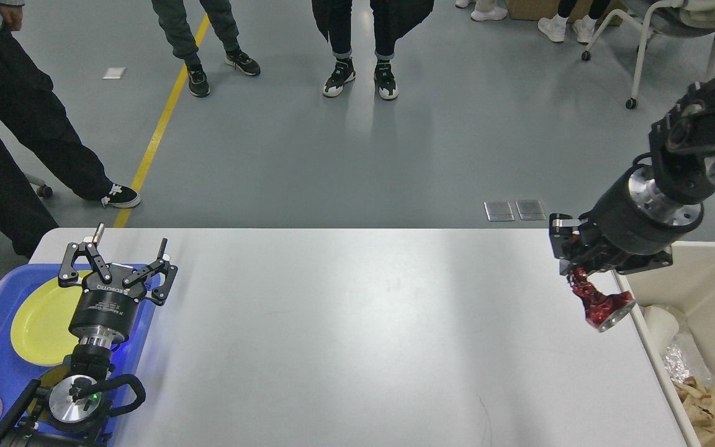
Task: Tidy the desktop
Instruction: 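Lift the red can and carry it over the white bin, then drop the red can into the bin and open the right gripper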
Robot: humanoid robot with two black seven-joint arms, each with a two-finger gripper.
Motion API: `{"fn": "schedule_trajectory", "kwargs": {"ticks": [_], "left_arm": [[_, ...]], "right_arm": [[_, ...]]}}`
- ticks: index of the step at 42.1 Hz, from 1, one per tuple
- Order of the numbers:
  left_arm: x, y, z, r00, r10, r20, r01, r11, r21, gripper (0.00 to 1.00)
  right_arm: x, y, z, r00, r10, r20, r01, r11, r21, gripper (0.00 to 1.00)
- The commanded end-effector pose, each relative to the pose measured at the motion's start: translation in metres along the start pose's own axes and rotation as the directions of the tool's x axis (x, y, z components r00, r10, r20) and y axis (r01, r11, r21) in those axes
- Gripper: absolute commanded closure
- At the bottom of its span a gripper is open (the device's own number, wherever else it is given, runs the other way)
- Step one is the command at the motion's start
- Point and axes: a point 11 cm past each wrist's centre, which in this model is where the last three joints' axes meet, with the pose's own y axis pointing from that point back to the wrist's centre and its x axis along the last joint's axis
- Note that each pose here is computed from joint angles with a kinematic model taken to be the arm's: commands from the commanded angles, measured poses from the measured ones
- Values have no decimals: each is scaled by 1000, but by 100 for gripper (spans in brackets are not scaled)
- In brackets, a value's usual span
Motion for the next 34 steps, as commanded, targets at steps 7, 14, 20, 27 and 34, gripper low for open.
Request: {"fn": "schedule_trajectory", "kwargs": {"ticks": [7,14,20,27,34], "left_arm": [[0,0,0,1000,0,0,0,1000,0,4],[0,0,0,1000,0,0,0,1000,0,4],[0,0,0,1000,0,0,0,1000,0,4],[0,0,0,1000,0,0,0,1000,0,4],[0,0,0,1000,0,0,0,1000,0,4]], "right_arm": [[44,-43,124,959,88,271,-68,994,-81,100],[55,-75,199,919,170,355,-112,978,-176,100],[48,-118,243,885,218,412,-135,966,-220,100],[26,-168,299,857,321,403,-183,921,-344,100],[-10,-228,317,840,435,326,-279,859,-429,100]]}}
